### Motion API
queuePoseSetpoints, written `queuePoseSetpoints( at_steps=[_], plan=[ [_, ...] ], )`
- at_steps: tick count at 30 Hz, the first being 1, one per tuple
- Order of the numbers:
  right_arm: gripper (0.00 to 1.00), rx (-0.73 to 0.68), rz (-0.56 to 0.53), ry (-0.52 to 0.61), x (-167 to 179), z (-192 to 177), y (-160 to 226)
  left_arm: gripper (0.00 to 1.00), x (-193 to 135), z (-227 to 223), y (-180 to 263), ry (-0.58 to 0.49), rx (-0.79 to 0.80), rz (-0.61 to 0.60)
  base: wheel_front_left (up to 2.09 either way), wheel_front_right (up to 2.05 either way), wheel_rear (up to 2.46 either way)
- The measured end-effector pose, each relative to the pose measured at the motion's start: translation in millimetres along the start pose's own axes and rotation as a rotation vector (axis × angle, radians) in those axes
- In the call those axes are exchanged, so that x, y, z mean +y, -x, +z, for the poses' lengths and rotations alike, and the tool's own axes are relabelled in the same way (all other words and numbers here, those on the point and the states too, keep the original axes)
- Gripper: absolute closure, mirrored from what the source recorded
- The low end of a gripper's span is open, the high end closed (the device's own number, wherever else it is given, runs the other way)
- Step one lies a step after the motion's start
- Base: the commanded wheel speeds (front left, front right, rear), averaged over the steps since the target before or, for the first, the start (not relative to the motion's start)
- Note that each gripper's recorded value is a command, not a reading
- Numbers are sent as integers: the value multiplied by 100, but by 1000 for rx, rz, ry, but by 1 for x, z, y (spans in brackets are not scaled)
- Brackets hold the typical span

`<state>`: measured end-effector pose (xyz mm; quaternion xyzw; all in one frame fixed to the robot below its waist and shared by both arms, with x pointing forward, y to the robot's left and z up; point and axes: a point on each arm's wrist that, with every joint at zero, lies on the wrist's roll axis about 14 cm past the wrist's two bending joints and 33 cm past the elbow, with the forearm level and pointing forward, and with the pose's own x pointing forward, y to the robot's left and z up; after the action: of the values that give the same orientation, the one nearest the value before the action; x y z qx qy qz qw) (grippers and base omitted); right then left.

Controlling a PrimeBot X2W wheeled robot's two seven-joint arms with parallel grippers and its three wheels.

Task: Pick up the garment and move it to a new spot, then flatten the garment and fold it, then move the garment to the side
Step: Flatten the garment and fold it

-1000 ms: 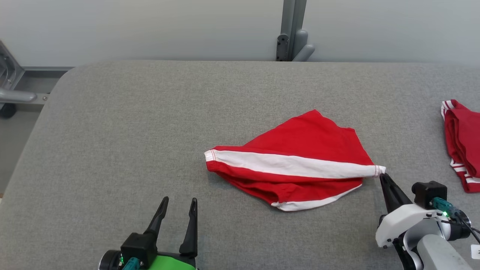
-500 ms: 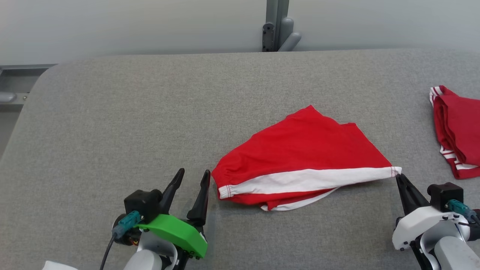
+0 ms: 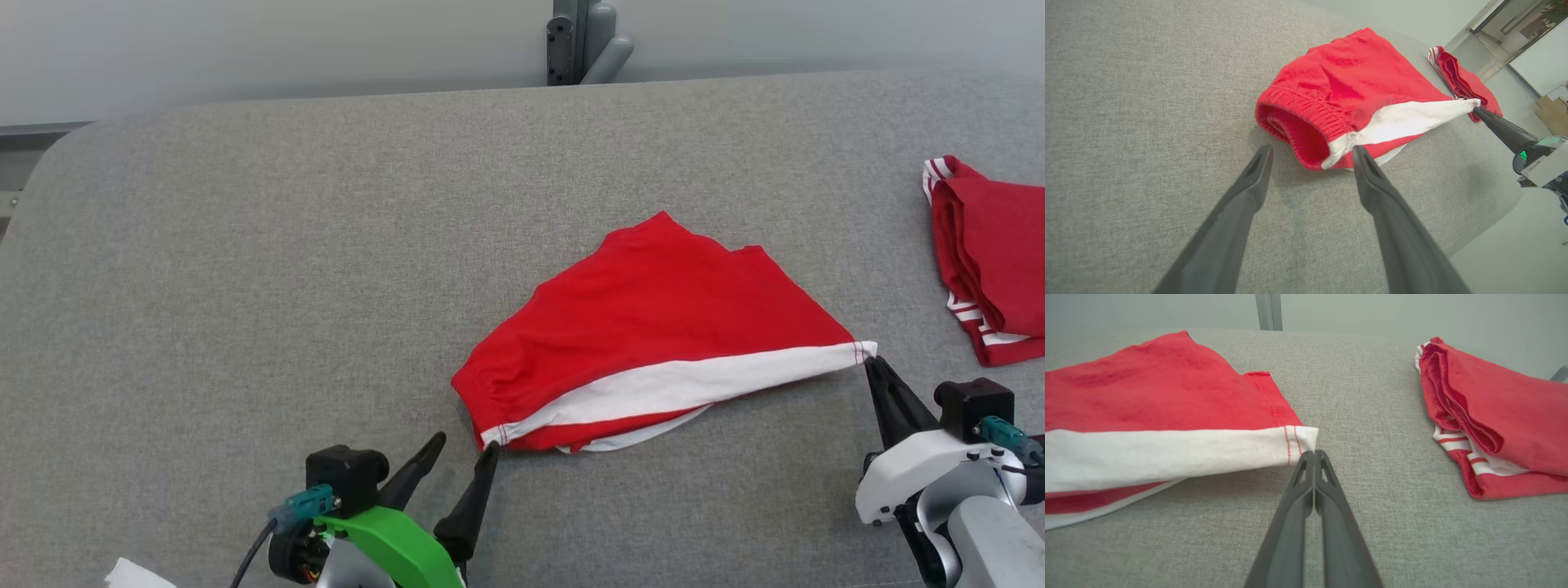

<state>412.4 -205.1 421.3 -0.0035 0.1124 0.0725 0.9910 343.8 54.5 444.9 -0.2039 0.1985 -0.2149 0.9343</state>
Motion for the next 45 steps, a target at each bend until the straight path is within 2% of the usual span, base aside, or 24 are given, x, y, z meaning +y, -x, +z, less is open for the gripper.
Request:
queuePoseSetpoints(
  at_steps=[12,13,14,15,16,23,27,30,36,41,45],
  plan=[
    [100,-13,3,9,-1,6,1,0,-21,-15,-4,34,67,-42,0,0,0],
    [100,-14,2,9,-1,6,2,20,-21,-15,-5,37,63,-38,0,0,0],
    [100,-15,2,10,-1,7,2,53,-21,-15,-6,39,62,-36,0,0,0],
    [100,-16,2,10,-1,7,3,64,-22,-14,-7,40,56,-36,0,0,0],
    [100,-18,0,8,-2,8,3,100,-22,-12,-9,42,44,-35,0,0,0],
    [100,-46,-6,5,-5,18,6,100,-27,-11,-14,63,37,-56,0,0,0],
    [100,-110,-1,17,-6,41,6,100,-36,15,-16,94,-56,-100,0,0,0],
    [100,-213,4,34,-9,80,2,100,-47,56,-17,149,-164,-158,0,0,0],
    [100,-436,17,68,-20,173,7,100,-76,155,-8,178,-312,-321,0,0,0],
    [100,-582,35,100,-26,257,21,100,-106,222,6,182,-344,-461,0,0,0],
    [100,-663,33,156,-33,311,41,100,-129,258,13,159,-331,-529,0,0,0]
  ],
)
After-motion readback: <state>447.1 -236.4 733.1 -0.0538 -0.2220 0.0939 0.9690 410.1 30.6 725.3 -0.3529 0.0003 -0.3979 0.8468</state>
